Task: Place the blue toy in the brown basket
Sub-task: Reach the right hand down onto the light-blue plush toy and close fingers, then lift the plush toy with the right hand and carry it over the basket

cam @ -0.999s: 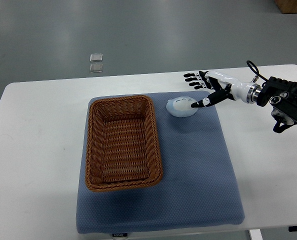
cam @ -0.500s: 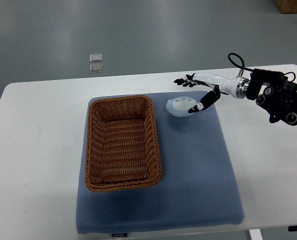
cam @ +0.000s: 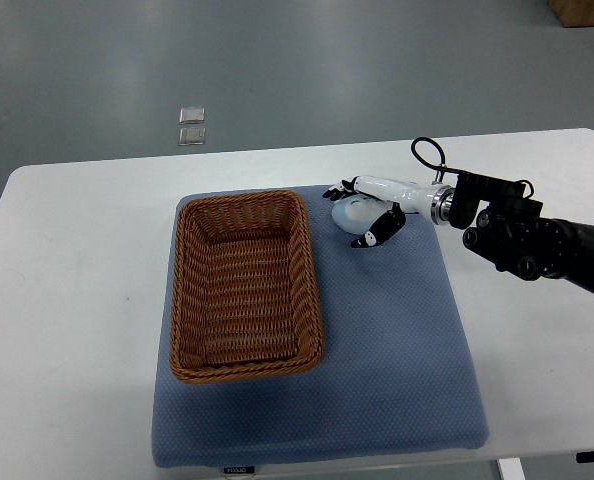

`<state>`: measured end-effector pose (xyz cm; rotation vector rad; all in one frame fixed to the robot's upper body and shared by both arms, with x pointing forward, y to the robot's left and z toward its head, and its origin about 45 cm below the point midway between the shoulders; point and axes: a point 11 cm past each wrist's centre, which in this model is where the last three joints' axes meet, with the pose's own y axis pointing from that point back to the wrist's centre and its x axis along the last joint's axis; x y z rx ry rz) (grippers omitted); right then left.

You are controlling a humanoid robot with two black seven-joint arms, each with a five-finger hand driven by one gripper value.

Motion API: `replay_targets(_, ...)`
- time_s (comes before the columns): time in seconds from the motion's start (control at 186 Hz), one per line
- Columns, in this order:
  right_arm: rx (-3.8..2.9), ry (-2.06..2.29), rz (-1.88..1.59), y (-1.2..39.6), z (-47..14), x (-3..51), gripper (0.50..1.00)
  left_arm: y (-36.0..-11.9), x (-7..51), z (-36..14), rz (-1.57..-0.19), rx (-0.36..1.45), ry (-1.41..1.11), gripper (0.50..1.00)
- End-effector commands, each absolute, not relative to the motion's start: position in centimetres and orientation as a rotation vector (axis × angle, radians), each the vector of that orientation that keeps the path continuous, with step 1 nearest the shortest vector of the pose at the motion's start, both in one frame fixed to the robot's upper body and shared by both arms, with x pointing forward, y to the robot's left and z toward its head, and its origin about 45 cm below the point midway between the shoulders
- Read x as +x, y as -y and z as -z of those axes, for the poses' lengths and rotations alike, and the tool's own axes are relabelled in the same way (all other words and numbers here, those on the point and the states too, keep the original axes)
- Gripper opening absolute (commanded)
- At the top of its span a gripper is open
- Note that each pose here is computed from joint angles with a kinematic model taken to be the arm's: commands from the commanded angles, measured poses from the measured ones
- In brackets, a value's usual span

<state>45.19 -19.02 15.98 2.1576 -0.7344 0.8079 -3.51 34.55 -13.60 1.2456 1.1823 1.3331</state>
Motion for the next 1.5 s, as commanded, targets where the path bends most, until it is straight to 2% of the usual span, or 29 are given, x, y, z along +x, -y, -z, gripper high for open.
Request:
replay_targets(0.0, 2.127, 0.742, -0.818, 19.5, -15.6, 45.3, 0.827, -34.5, -3.6, 13.6, -1.333, 1.246, -1.183, 1.000)
replay_targets(0.204, 2.109, 0.748, -0.825, 19.9, -15.5, 45.5, 0.787, -34.5, -3.5, 13.6, -1.333, 1.245, -1.182, 1.000)
replay_targets(0.349, 2.105, 0.752, -0.832, 20.1, -15.8, 45.7, 0.670, -34.5, -3.6, 13.6, -1.333, 1.246, -1.183, 1.000)
replay_targets(0.639, 2.109, 0.757, -0.842, 20.3, -16.3, 45.9, 0.500, -34.6, -3.5, 13.6, -1.334, 1.246, -1.181, 1.000)
replay_targets(0.994, 2.216, 0.748, -0.953, 18.7, -20.5, 46.8, 0.500, -34.5, -3.6, 13.6, -1.333, 1.246, -1.183, 1.000)
replay_targets(1.295, 2.473, 0.553, -1.125, 13.0, -25.6, 44.5, 0.500, -34.5, -3.5, 13.6, -1.333, 1.245, -1.182, 1.000)
replay_targets(1.493, 2.564, 0.409, -1.144, 9.4, -26.1, 42.4, 0.500, -34.5, -3.5, 13.6, -1.333, 1.245, -1.182, 1.000)
